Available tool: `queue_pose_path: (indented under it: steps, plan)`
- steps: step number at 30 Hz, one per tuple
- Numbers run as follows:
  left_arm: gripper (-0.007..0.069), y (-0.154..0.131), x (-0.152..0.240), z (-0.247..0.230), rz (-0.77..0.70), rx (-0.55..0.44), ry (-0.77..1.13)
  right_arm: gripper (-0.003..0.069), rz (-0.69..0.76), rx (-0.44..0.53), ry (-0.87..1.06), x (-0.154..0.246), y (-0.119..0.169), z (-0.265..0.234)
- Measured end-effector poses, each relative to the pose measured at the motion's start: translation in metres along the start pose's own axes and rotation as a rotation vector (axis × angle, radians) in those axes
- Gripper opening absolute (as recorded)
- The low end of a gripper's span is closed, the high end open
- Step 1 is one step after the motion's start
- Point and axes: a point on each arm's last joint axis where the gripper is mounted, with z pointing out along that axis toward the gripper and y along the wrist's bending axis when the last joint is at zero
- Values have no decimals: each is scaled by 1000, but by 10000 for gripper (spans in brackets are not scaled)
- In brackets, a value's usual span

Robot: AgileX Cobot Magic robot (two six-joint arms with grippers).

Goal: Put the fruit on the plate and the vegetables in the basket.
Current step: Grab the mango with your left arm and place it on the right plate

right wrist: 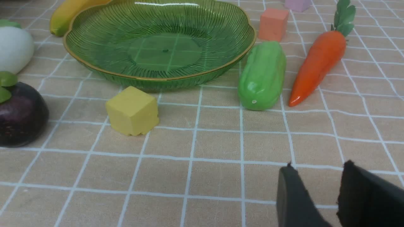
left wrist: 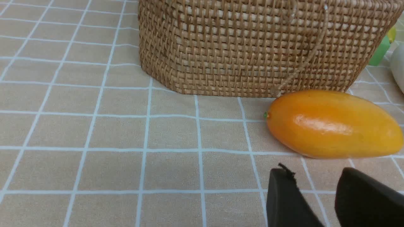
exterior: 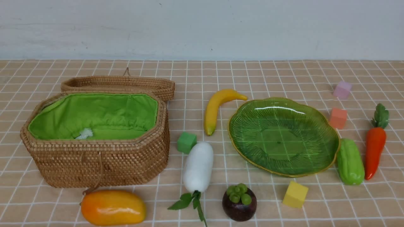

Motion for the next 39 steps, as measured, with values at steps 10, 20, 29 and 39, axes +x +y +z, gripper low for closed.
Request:
queue_pose_path:
  steps: [10, 20, 29, 39]
  plan:
    - [239, 0, 0, 0, 0, 0, 0, 244, 0, 0, 0, 0, 0, 0]
    - [239, -7, -29, -5, -505, 162, -302, 244, 0, 0, 0, 0, 0, 0]
    - [52, -27, -79, -30, -611, 286, -180, 244, 0, 0, 0, 0, 0, 0]
    - [-13, -45, -135, 6, -186, 182, 318, 244, 0, 0, 0, 0, 0, 0]
